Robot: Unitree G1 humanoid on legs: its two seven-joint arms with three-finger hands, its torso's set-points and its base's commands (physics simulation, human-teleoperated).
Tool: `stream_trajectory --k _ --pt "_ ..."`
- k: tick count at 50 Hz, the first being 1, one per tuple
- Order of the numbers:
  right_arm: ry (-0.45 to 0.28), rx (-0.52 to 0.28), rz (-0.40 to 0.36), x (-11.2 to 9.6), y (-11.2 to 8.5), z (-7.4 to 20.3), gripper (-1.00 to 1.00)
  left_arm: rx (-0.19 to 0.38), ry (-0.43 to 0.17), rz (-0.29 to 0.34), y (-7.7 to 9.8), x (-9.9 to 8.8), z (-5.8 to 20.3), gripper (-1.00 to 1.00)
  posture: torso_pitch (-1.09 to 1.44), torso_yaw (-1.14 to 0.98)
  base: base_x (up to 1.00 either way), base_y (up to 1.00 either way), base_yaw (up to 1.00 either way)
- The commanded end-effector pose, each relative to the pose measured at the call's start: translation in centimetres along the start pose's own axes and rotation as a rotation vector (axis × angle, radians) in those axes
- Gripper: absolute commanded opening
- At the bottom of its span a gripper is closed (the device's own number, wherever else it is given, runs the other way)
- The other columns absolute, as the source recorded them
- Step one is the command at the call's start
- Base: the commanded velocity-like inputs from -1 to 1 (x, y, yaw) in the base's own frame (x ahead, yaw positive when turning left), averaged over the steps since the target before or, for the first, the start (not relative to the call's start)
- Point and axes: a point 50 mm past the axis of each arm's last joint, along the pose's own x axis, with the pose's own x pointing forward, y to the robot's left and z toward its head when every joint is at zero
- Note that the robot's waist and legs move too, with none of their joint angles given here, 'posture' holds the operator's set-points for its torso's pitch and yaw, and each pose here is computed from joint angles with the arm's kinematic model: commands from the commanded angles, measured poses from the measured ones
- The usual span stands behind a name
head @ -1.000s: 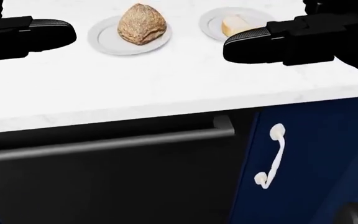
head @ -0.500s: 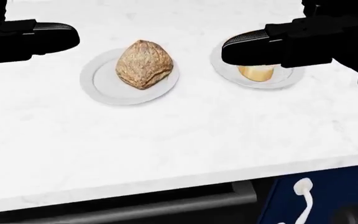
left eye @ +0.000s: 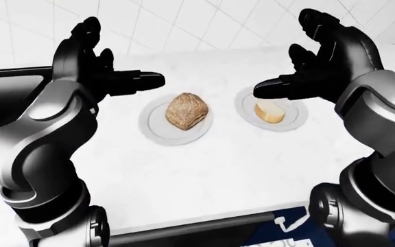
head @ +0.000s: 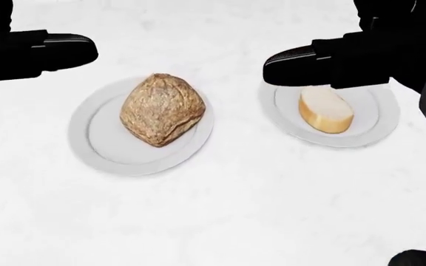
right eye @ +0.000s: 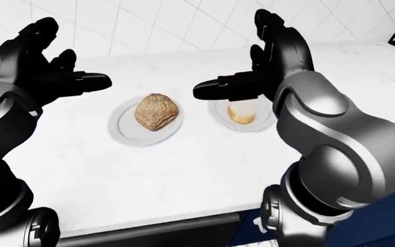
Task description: Place all breads on the cutting board.
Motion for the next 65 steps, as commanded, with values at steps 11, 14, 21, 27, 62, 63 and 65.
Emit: stream_trajectory --k 11,14,21,27,62,63,65 --pt "-0.040 -0.015 -0.030 -0.1 -0.5 1.0 1.00 -0.012 -0.086 -0.012 -0.2 -0.3 1.7 1.00 0.00 0.00 0.00 0.00 0.00" --pt "-0.035 -0.019 -0.043 0.3 -0.7 0.8 1.00 -0.011 -0.084 -0.013 -0.3 -0.3 1.5 1.00 0.00 0.00 0.00 0.00 0.00" --pt "-0.033 -0.079 -0.070 0.9 -0.9 0.3 1.00 -0.010 -0.080 -0.012 -0.2 -0.4 1.4 1.00 0.00 0.00 0.00 0.00 0.00" --pt "-0.024 -0.114 -0.078 1.7 -0.9 -0.4 1.00 -0.012 -0.077 -0.015 -0.3 -0.4 1.2 1.00 0.00 0.00 0.00 0.00 0.00" --pt "-0.004 -0.137 -0.040 7.6 -0.5 -1.8 1.00 0.000 -0.068 -0.026 -1.5 1.7 0.7 1.00 0.00 0.00 0.00 0.00 0.00" --pt "-0.002 -0.138 -0.039 7.6 -0.5 -1.9 1.00 -0.001 -0.068 -0.026 -1.5 1.7 0.7 1.00 0.00 0.00 0.00 0.00 0.00" --pt "0.002 -0.150 -0.041 7.7 -0.5 -2.1 1.00 -0.002 -0.067 -0.025 -1.4 1.7 0.4 1.00 0.00 0.00 0.00 0.00 0.00"
